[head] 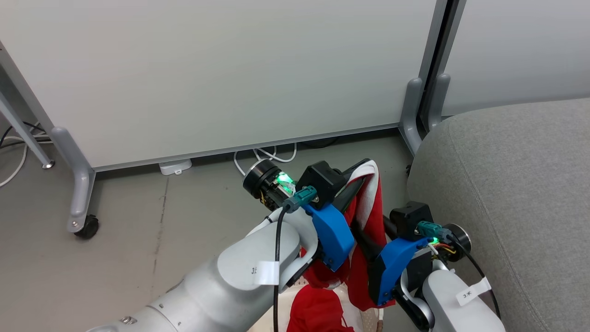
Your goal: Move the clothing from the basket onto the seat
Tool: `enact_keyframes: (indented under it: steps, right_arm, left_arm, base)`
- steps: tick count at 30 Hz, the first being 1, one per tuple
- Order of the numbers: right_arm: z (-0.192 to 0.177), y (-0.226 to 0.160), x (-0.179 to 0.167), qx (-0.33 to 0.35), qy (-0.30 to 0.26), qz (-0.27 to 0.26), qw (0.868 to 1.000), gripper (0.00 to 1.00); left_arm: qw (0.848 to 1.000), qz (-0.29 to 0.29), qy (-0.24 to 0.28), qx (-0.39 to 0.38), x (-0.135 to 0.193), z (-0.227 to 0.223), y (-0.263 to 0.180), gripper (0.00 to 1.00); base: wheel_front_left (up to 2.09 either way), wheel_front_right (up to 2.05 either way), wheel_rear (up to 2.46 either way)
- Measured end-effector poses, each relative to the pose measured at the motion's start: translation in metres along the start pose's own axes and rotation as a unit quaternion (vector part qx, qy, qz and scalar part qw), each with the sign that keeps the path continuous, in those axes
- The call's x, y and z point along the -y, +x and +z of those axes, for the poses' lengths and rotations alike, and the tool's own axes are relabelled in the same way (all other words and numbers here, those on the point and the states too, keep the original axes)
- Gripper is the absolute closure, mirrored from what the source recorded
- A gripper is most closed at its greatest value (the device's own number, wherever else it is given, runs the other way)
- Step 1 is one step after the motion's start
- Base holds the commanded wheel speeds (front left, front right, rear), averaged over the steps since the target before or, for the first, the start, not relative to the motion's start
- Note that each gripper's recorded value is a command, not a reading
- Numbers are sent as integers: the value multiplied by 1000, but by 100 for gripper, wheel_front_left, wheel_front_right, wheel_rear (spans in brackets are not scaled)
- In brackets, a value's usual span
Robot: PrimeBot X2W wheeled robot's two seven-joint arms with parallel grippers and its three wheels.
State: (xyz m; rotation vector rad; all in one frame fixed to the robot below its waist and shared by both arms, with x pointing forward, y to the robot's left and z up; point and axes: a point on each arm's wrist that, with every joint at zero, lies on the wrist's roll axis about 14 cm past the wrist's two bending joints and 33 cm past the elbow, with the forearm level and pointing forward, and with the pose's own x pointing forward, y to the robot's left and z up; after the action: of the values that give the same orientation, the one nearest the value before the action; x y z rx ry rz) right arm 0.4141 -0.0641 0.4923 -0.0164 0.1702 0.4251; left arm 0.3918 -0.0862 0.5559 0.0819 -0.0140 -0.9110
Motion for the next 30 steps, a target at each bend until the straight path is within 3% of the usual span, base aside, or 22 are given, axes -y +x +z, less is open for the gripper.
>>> enact_keyframes:
  steps: [25, 26, 27, 28, 29, 30]
  right_arm:
    - [-2, -7, 5, 8, 14, -9, 1000, 100]
    - [-3, -7, 6, 7, 14, -10, 1000, 100]
    - [-3, -7, 6, 7, 15, -10, 1000, 100]
    - [-3, -7, 7, 8, 15, -11, 1000, 100]
    - [-3, -7, 8, 9, 17, -12, 1000, 100]
    - [-2, -7, 9, 12, 21, -14, 1000, 100]
  left_arm:
    - [1000, -4, -11, 2, 7, 3, 4, 100]
    - [1000, -4, -14, 3, 7, 3, 5, 83]
    - [1000, -3, -18, 3, 6, 3, 5, 56]
    - [1000, -2, -20, 3, 6, 2, 5, 11]
    - [1000, -1, -24, 4, 6, 2, 5, 0]
    - [1000, 1, -28, 6, 6, 2, 5, 0]
  base:
    - [0, 0, 0]
    - [0, 0, 0]
    - [0, 0, 0]
    - [0, 0, 0]
    - [0, 0, 0]
    - [0, 0, 0]
